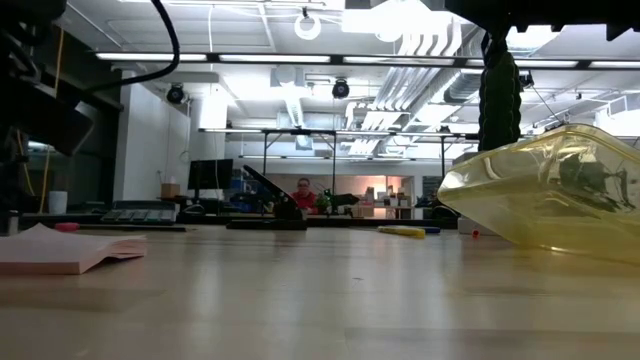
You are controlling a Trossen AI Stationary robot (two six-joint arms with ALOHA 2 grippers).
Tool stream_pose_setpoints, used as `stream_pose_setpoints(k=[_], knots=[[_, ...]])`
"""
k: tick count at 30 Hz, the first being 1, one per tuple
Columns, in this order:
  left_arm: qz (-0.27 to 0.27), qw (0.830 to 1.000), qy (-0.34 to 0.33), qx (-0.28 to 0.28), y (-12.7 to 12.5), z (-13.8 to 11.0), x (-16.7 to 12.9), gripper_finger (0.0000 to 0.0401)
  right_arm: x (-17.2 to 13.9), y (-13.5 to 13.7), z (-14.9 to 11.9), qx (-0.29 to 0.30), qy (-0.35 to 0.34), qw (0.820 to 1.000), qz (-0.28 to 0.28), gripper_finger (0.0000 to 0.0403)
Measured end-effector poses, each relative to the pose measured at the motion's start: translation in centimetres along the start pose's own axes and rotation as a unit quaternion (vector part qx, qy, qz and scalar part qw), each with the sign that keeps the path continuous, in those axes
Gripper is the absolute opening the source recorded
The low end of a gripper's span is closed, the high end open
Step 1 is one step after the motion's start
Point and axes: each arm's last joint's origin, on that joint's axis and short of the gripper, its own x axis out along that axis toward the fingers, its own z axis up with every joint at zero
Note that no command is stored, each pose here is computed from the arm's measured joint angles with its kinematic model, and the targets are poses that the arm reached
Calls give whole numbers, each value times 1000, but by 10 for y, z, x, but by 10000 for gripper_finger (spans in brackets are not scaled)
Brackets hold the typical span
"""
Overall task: Pack school essentials
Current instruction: Put the red scissors into the yellow box
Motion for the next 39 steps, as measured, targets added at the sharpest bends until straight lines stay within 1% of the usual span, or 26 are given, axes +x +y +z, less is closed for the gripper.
stream_pose_setpoints(k=[4,6,8,9,13,16,19,21,23,25,28,31,33,35,37,39], knots=[[-6,1000,-4,9,2,1,-3,15,0,0,0,0,1,1000,0,0],[-12,1000,-7,14,3,1,-6,9,0,0,0,0,1,1000,0,0],[-4,1000,-14,15,8,0,-9,5,0,0,0,0,1,1000,0,0],[-11,1000,-17,13,9,1,-13,5,0,0,0,0,1,1000,0,0],[-48,998,-32,22,20,0,-36,3,0,0,0,0,1,1000,0,0],[-93,993,-64,33,30,0,-58,2,0,0,0,1,1,1000,0,0],[-147,981,-122,34,44,2,-86,2,0,0,0,2,-1,1000,0,0],[-177,968,-175,28,55,4,-106,2,0,0,1,6,-4,1000,1,0],[-204,949,-238,20,66,8,-127,2,0,0,1,13,-5,1000,1,0],[-219,924,-314,10,77,15,-146,1,2,0,0,13,-3,1000,-3,0],[-243,874,-420,11,88,27,-172,1,8,0,-4,14,6,1000,-2,0],[-270,812,-517,27,96,42,-196,1,17,1,-7,13,23,1000,0,0],[-264,777,-569,53,101,50,-207,1,26,6,-4,1,29,1000,8,0],[-245,748,-612,79,104,58,-216,1,35,11,1,-20,35,999,17,0],[-213,728,-644,101,109,64,-221,1,45,17,5,-33,42,998,28,0],[-178,715,-665,119,113,69,-223,0,54,22,11,-36,43,998,36,0]])
